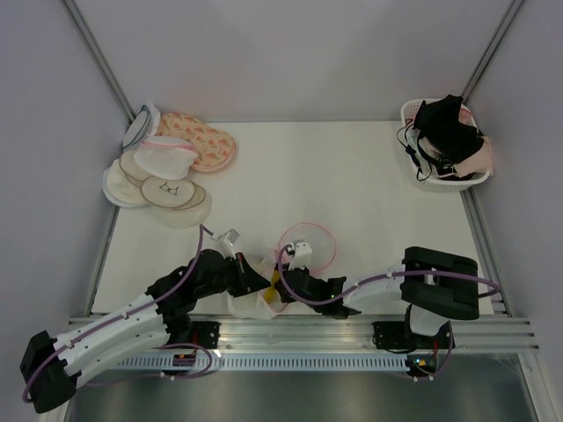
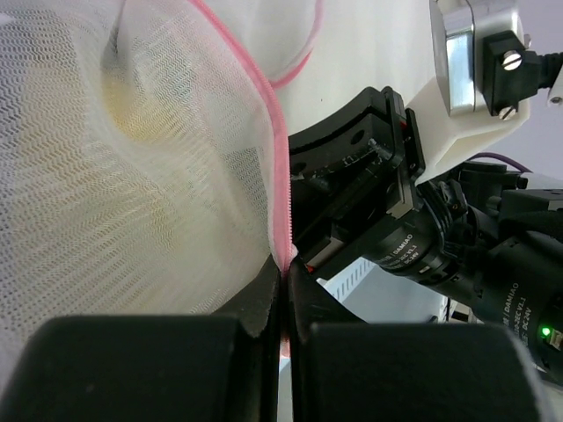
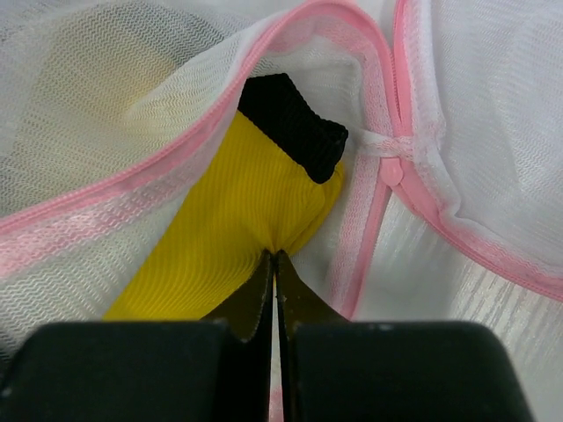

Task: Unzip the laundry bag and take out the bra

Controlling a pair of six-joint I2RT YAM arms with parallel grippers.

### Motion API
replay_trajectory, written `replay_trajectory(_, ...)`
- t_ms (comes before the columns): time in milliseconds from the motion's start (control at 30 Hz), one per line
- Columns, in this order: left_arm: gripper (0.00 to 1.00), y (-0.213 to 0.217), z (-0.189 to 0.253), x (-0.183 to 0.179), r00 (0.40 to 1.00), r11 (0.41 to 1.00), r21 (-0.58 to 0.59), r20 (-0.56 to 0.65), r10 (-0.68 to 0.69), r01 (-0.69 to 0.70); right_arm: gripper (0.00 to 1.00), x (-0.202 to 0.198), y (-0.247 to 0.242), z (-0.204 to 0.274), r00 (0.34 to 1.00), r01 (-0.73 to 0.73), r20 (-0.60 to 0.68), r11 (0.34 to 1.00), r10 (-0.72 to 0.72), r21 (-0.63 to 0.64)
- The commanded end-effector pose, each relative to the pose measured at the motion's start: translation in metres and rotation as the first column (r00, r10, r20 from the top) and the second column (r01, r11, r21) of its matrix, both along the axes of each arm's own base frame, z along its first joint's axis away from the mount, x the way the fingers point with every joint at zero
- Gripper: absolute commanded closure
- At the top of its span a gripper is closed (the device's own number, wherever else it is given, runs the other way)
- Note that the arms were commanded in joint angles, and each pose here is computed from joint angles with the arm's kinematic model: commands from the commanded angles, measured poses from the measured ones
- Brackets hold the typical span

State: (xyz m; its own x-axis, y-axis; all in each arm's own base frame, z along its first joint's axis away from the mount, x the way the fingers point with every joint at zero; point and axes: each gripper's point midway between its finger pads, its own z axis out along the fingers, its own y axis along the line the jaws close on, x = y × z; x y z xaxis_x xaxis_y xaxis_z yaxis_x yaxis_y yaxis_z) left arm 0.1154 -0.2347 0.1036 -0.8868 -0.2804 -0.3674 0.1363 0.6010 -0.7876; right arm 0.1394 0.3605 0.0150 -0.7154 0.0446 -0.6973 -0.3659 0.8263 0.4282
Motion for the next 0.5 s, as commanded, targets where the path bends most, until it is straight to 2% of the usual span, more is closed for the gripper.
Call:
replay_trajectory(0, 0.98, -0.003, 0.002, -0.003, 1.0, 0.999, -0.042, -0.016, -0.004, 0.003, 0.99, -0.006, -0.014, -0.007, 1.0, -0.011, -0.01, 1.0, 0.011, -0.029)
replay_trajectory(333, 0.98, 0.001, -0.006, -0.002, 1.0, 1.0, -0.014, -0.025, 0.015, -0.016, 1.0, -0.017, -0.032, 0.075, 0.993, -0.098, 0.077, 0.986, 0.088, 0.137)
replay_trajectory(467, 0.98, 0.001, -0.008, 0.0, 0.999, 1.0, -0.002, -0.029, 0.022, -0.022, 1.0, -0.025, -0.04, 0.106, 0.988, -0.137, 0.113, 0.954, 0.11, 0.267)
